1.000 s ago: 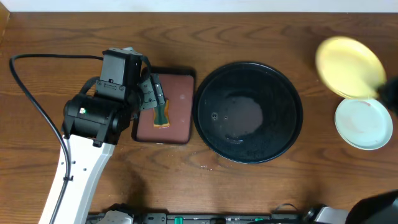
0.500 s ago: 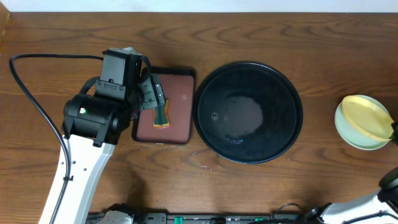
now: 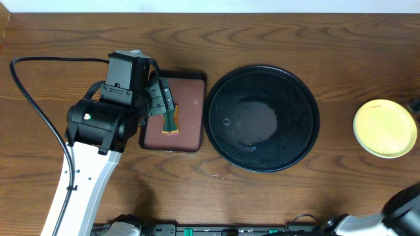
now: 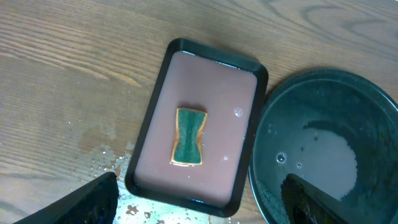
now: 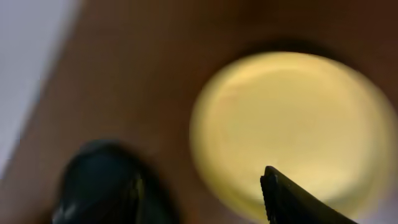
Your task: Clean dirty plates on tray and stack at the side
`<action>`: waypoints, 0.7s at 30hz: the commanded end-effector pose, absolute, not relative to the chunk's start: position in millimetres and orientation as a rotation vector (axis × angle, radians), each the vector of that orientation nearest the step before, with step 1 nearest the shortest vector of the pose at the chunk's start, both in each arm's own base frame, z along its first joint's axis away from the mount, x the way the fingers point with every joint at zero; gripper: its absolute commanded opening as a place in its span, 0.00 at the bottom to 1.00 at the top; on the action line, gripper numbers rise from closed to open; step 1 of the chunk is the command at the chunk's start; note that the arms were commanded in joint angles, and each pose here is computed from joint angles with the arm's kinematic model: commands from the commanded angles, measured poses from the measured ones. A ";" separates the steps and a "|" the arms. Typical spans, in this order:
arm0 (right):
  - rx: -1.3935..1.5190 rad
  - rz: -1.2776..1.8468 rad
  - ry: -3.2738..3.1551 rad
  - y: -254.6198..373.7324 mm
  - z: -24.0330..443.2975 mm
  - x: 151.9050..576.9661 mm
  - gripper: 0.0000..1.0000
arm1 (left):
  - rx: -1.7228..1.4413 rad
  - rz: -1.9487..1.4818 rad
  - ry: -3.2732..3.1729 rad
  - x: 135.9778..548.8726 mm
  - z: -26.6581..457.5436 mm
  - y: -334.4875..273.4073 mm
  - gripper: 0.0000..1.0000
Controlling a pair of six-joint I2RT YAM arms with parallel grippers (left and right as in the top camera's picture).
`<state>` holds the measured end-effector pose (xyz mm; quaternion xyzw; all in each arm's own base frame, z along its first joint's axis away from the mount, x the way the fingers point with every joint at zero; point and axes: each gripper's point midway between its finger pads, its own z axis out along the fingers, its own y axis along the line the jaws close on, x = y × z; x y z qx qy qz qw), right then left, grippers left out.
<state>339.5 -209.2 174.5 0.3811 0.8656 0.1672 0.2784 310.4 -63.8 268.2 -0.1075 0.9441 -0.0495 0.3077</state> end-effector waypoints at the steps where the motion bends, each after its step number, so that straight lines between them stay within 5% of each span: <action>1: 0.659 0.583 2.297 -133.7 231.8 359.7 0.58 | -0.290 -0.141 2.484 311.2 273.1 -64.1 0.84; 12: 0.089 0.277 2.697 18.4 186.5 349.9 0.57 | -0.290 -0.141 2.484 311.2 273.1 -64.1 0.85; 21: -0.019 0.270 2.813 54.2 146.0 352.3 0.57 | -0.290 -0.141 2.484 311.2 273.1 -64.1 0.84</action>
